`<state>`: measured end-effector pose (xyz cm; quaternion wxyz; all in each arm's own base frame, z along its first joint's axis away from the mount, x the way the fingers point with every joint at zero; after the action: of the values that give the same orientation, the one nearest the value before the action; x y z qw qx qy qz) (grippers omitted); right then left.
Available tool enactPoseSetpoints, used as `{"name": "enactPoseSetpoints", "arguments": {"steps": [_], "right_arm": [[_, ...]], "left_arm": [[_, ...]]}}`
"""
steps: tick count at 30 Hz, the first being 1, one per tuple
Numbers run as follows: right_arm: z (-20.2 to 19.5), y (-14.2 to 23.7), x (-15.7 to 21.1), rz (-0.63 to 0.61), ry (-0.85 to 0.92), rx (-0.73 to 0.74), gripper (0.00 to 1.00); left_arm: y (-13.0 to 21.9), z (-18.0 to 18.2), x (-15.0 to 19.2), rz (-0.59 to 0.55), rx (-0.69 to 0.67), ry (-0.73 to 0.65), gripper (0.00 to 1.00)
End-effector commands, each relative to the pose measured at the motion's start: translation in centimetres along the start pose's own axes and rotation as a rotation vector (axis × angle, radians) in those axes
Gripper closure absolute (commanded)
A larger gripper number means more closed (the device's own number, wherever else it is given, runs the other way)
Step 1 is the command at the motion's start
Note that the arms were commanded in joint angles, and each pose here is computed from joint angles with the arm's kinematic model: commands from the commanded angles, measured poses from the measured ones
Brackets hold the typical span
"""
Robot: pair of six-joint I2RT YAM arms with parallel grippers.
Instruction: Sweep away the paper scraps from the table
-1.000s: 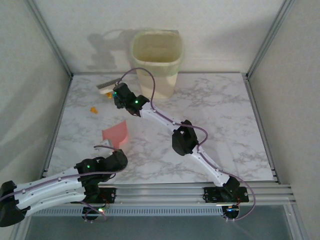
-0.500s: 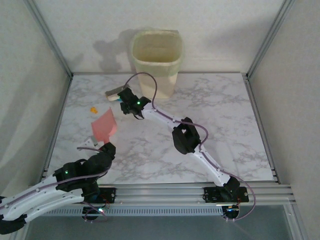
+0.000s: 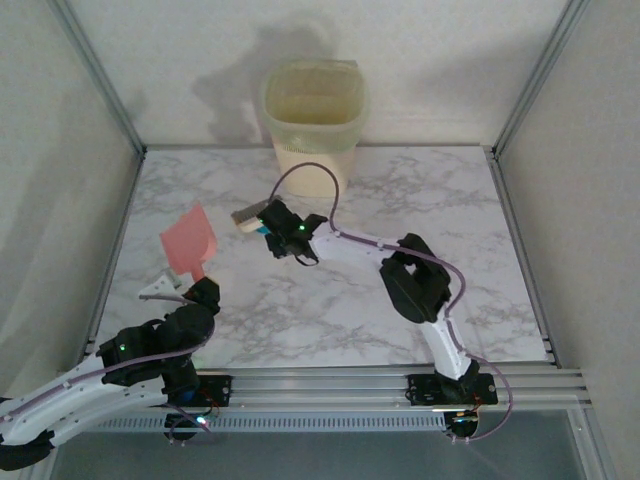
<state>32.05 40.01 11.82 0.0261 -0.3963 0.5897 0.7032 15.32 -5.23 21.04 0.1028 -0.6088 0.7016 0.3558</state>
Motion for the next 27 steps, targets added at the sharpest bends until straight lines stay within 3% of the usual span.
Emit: {"name": "enactPoseSetpoints", "arguments": {"steps": [1, 8, 16, 23, 27], "right_arm": [[-1.5, 3.2, 2.2, 0.011, -0.010, 0.061, 1.00], [-4.4, 9.1, 5.8, -0.061, -0.069, 0.059, 1.00], [-1.2, 13.6, 2.4, -0.262, -0.053, -0.059, 1.00], [4.8, 10.8, -3.8, -0.380, 0.005, -0.117, 1.00], [8.6, 6.9, -6.1, -0.358, 0.061, -0.172, 1.00]], "left_arm": [[0.4, -1.1, -1.7, -0.084, 0.012, -0.001, 0.98], [0.5, -1.9, -1.8, -0.085, 0.014, -0.040, 0.97], [0.6, -2.1, -1.7, -0.056, 0.036, -0.042, 0.95], [1.6, -2.3, -2.7, -0.043, 0.071, 0.007, 0.95], [2.0, -2.0, -3.4, -0.056, 0.062, 0.026, 0.95]]}}
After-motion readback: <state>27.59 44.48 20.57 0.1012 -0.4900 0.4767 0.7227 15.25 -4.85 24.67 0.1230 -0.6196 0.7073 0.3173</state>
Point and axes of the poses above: each hand's point on the last joint's axis, 136 mm out from that joint toward the fingers, its own y axis back along the fingers, its own z axis along the line the jaws close on, x = y × z, the point moved 4 cm from there along y, back along the fingers, and after that the axes turned 6 degrees about y, right-handed, at the moved point
